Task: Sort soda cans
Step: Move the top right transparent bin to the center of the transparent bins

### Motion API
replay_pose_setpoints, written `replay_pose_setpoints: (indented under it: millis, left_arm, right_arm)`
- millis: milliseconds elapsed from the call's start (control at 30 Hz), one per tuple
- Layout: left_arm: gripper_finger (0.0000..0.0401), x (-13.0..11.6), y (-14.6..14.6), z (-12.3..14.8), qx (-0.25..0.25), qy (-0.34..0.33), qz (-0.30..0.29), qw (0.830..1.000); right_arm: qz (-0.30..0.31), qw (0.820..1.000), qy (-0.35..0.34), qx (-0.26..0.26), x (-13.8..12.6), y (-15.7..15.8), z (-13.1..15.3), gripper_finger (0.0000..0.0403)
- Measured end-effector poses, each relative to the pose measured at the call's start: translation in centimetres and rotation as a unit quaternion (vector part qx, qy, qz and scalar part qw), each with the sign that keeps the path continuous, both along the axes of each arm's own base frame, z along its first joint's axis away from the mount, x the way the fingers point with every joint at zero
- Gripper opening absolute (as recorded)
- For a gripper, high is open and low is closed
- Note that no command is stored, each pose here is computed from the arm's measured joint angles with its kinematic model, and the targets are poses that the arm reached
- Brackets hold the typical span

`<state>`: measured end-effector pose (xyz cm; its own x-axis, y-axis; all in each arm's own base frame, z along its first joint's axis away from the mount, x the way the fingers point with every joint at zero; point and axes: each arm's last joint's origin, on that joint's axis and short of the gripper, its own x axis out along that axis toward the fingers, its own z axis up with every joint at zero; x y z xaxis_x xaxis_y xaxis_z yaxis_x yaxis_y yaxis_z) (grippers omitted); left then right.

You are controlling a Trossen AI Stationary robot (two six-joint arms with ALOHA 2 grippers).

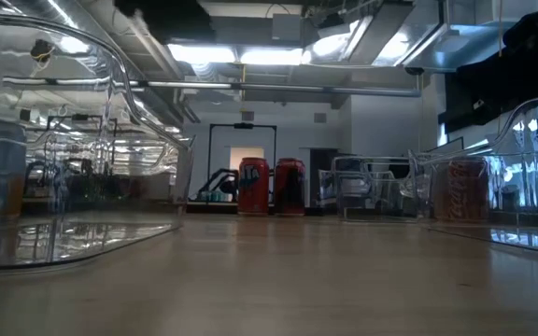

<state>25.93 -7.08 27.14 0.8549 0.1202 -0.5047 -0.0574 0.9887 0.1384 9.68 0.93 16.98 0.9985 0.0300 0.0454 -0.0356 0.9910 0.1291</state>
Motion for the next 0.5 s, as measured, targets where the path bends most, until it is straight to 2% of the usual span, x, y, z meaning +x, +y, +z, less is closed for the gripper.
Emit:
replay_pose_setpoints:
  millis: [200,333,500]
  left_arm:
    - [0.0164,2.0,3.3,-0.3,0.052,-0.020,0.031,0.998]
    - [0.0164,3.4,5.5,-1.0,0.033,-0.033,0.025,0.999]
    - [0.0164,3.6,7.3,-3.7,0.008,-0.059,0.021,0.998]
  right_arm:
    - [0.000,1.000,0.000,0.000,0.0,0.0,0.0,0.0049]
    - [0.000,1.000,0.000,0.000,0.0,0.0,0.0,0.0049]
    - [-0.002,1.000,-0.004,0.001,0.0,0.0,0.1,0.0049]
